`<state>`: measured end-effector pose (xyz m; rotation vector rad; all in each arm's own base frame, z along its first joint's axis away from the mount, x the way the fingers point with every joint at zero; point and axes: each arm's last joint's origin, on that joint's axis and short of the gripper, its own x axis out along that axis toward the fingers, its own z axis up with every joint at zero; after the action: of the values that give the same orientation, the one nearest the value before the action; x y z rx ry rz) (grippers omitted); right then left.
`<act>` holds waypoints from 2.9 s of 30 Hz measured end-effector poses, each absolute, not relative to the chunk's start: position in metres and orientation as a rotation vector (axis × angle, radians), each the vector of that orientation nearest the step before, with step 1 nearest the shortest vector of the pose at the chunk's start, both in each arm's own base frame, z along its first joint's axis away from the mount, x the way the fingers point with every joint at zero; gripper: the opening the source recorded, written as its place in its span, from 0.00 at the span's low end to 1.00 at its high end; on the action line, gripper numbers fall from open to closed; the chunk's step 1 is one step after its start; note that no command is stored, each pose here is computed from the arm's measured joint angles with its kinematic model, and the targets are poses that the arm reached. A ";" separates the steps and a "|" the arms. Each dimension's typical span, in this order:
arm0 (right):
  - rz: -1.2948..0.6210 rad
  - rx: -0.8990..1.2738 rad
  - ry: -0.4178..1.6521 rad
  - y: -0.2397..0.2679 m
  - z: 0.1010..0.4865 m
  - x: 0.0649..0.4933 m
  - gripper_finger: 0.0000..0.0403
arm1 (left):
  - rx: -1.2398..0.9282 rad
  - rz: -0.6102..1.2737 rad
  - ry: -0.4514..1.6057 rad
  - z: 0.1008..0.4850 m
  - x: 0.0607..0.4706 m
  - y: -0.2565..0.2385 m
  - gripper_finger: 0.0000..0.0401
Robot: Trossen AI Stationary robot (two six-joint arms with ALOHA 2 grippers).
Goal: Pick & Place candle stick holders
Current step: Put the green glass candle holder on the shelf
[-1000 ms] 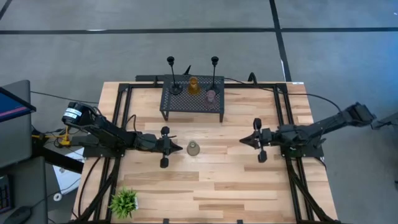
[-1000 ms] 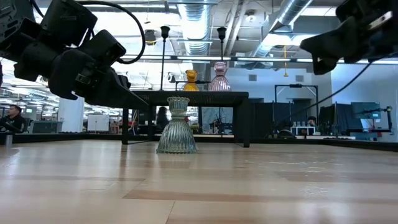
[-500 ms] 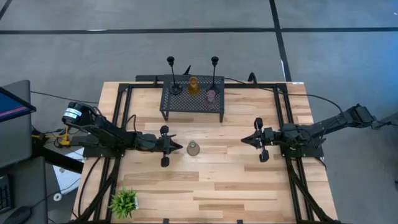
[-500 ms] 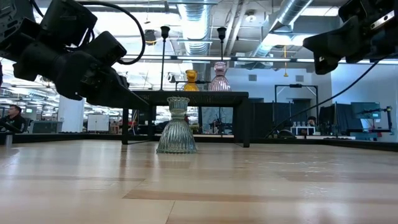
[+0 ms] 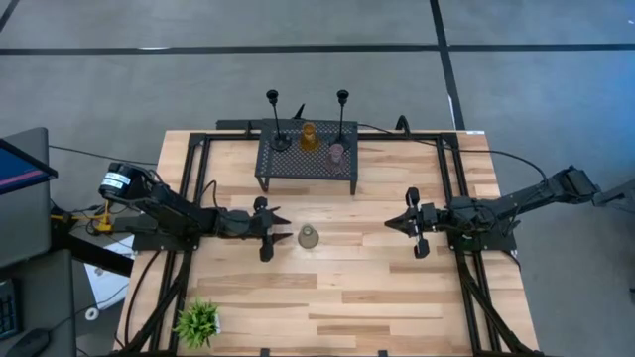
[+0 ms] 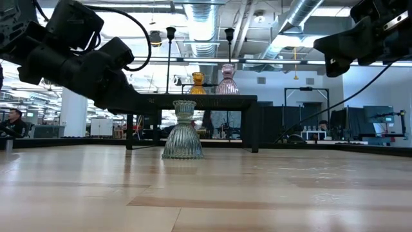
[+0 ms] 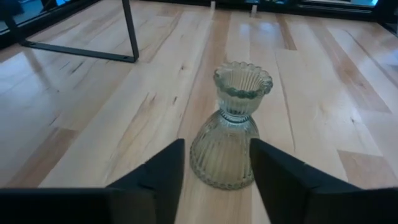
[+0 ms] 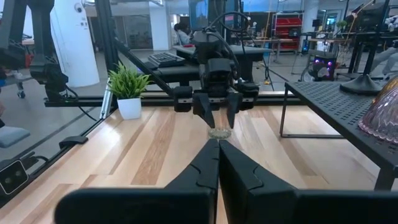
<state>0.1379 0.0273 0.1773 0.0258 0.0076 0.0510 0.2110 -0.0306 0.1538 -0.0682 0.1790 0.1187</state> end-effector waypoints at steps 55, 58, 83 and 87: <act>0.049 0.041 -0.003 0.027 0.179 0.138 0.00 | -0.107 0.121 0.248 0.136 0.248 -0.031 0.71; 0.049 0.052 -0.001 0.027 0.179 0.138 0.00 | -0.110 0.128 0.235 0.137 0.257 -0.031 0.71; 0.048 0.046 0.000 0.027 0.178 0.138 0.00 | -0.087 0.088 0.171 0.148 0.297 -0.026 0.71; 0.047 0.045 0.004 0.027 0.178 0.138 0.00 | -0.086 0.089 0.175 0.145 0.304 -0.027 0.71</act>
<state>0.1380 0.0272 0.1780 0.0449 0.0044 0.0469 0.3036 -0.0267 0.1446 -0.0862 0.1753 0.0888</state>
